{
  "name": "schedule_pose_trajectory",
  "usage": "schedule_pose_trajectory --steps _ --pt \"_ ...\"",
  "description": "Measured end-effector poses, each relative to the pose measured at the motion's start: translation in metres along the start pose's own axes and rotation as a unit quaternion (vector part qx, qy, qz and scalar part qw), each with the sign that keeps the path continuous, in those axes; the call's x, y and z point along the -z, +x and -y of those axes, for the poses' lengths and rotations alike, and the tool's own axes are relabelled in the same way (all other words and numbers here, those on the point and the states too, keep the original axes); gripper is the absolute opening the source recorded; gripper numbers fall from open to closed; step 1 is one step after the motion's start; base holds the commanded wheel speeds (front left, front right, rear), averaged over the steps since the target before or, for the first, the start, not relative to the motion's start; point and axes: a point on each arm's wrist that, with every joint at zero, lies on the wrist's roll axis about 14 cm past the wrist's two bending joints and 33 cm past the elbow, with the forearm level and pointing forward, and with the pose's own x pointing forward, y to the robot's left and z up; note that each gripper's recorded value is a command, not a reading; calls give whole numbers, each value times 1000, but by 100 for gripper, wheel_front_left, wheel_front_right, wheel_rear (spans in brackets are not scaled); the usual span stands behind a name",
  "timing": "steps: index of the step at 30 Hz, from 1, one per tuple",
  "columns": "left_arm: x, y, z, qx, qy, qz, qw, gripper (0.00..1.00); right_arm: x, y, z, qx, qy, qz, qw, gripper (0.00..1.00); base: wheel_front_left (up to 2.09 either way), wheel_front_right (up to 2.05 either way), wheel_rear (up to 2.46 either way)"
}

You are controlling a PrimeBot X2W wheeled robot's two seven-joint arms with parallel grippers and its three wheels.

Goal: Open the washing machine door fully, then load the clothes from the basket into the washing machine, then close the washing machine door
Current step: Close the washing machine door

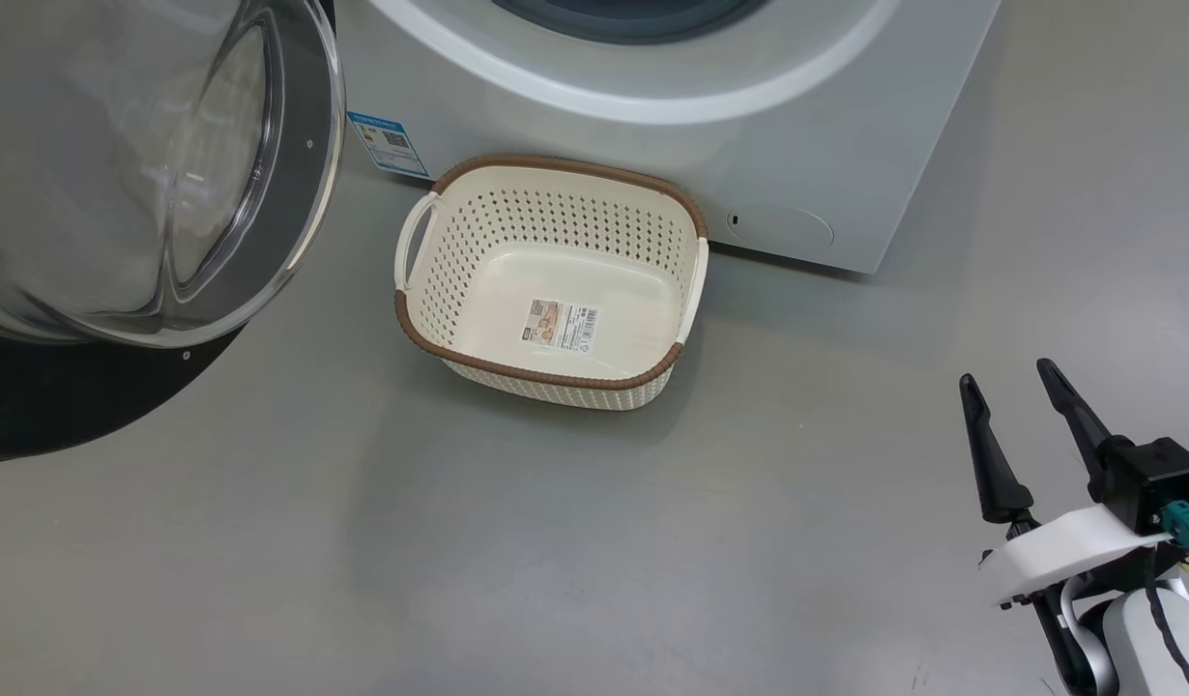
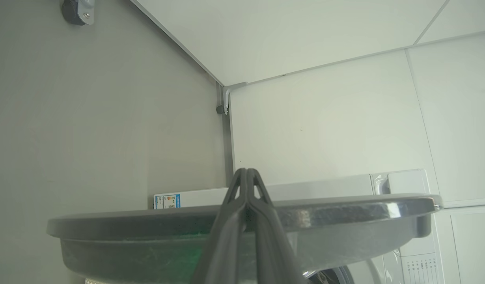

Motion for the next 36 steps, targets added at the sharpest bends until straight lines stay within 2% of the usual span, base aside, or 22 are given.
schedule_pose_trajectory --steps 24,32,36 --pt "31 -14 17 42 -2 -119 992 0 1 2 -3 -4 5 -1 1000 100 0 0 0" --pt "66 -26 24 69 -26 -206 976 0 2 4 -6 -7 10 -2 1000 100 0 0 0" --pt "81 -39 10 54 -34 -248 967 0 2 4 -7 -8 10 -2 1000 100 0 0 0"
